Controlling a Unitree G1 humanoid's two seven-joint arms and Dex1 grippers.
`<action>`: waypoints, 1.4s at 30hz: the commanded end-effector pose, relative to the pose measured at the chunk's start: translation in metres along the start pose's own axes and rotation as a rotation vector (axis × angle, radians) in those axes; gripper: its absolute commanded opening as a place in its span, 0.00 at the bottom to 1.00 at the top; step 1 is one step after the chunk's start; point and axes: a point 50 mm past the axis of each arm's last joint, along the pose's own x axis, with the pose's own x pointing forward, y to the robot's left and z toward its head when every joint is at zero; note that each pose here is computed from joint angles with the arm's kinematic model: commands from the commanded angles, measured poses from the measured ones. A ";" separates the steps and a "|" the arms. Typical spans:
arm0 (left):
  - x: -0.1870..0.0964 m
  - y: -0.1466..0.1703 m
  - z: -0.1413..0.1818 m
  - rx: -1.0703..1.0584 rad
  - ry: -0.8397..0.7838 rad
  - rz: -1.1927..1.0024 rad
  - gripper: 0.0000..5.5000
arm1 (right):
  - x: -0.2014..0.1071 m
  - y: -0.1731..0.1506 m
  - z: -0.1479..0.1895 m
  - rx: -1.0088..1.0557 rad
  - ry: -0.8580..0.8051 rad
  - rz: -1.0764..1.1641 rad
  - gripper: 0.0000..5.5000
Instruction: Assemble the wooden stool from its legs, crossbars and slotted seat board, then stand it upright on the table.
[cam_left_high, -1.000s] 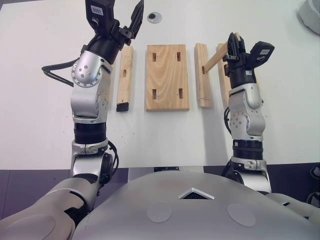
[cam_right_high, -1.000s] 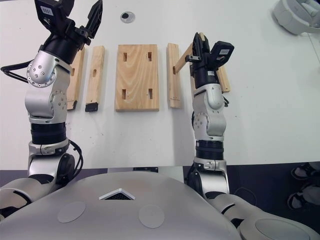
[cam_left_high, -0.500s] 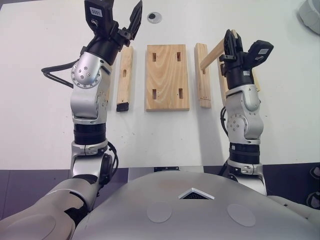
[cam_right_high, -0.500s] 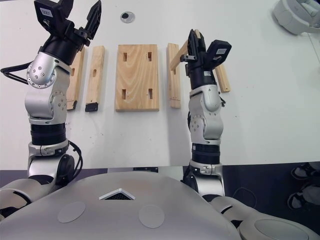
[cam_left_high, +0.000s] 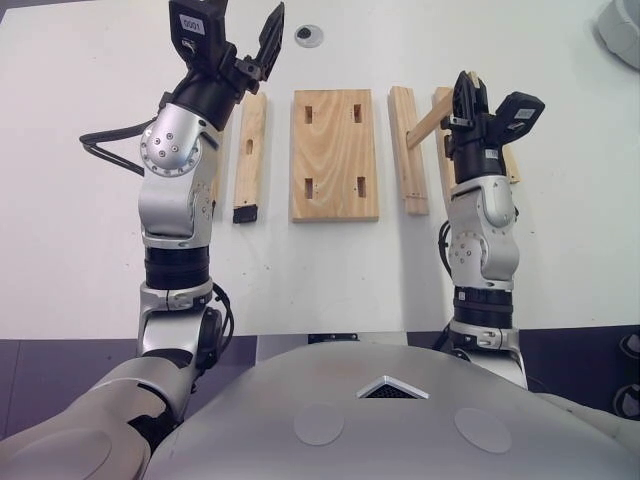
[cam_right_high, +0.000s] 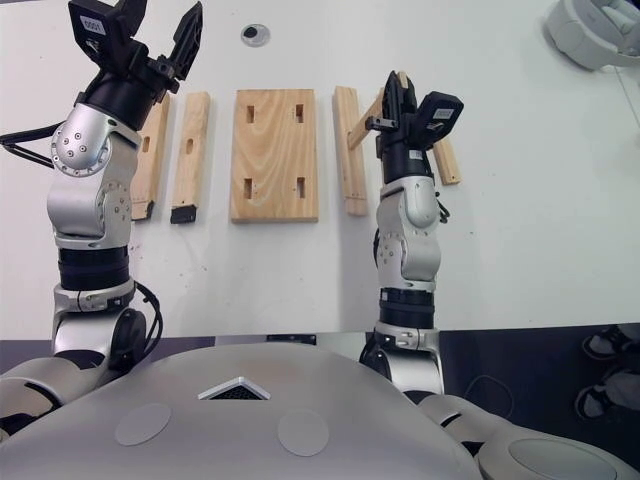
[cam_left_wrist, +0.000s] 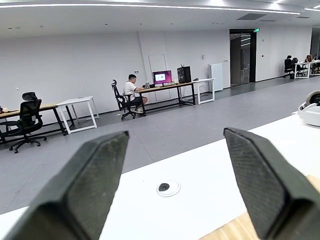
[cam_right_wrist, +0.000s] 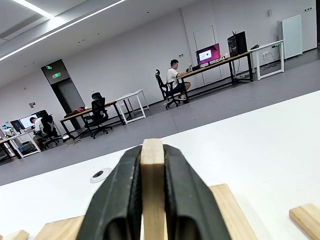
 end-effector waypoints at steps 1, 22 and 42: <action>0.002 0.000 0.003 0.012 -0.001 -0.009 0.64 | -0.001 -0.001 -0.006 -0.047 0.039 0.006 0.08; 0.000 -0.004 0.000 0.004 -0.001 -0.017 0.64 | 0.010 0.012 0.017 -0.122 -0.068 0.104 0.08; 0.000 -0.003 0.002 0.009 0.001 -0.027 0.64 | -0.001 0.002 -0.016 -0.115 0.018 0.060 0.08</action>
